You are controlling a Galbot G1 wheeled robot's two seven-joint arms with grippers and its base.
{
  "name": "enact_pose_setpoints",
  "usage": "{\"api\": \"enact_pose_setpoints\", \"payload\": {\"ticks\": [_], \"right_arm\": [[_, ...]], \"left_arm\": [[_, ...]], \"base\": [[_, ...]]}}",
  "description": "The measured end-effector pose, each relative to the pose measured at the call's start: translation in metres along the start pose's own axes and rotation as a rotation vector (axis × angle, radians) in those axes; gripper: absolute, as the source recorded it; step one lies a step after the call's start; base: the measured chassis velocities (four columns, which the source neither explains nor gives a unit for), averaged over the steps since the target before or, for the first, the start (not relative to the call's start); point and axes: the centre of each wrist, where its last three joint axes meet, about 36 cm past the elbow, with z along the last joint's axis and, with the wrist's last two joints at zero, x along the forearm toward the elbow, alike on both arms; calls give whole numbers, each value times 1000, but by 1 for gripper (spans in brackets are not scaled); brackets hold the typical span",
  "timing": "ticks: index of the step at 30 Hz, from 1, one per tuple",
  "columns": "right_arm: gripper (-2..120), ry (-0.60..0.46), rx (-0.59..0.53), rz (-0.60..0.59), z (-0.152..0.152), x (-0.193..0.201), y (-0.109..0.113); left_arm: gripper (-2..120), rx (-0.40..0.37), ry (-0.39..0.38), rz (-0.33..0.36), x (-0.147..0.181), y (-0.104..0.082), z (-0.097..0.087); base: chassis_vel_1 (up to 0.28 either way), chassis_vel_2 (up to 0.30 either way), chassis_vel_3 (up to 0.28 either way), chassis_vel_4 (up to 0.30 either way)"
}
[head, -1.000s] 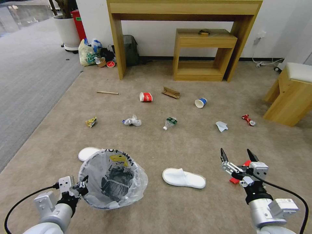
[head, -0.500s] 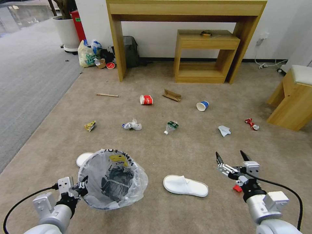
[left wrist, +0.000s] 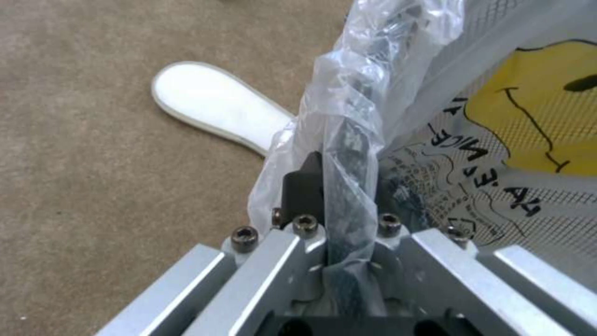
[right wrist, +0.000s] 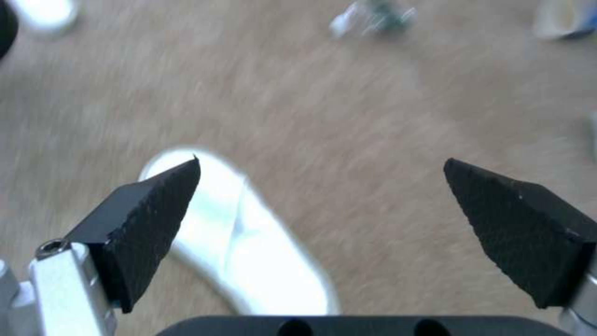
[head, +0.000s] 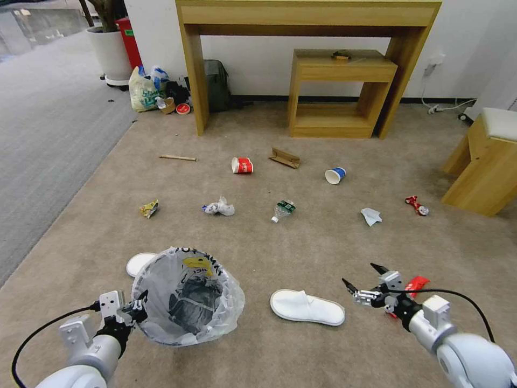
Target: Pick up the trash bin and place the garbage on the floor into it.
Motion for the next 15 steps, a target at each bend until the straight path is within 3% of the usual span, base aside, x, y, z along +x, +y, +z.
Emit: {"api": "enact_pose_setpoints", "payload": {"ticks": [6,10,15], "right_arm": [[100,99,65,-185,54,-51,-14],[100,74,181,-225,58,-95,-22],[100,54,210,-257,54,-129,-16]], "left_arm": [[0,8,-6,-20,5,2,2],[0,9,-14,-29,11,1,2],[0,2,-15,-34,17,0,1]], "base": [[0,0,0,0],[0,0,0,0],[0,0,0,0]]}}
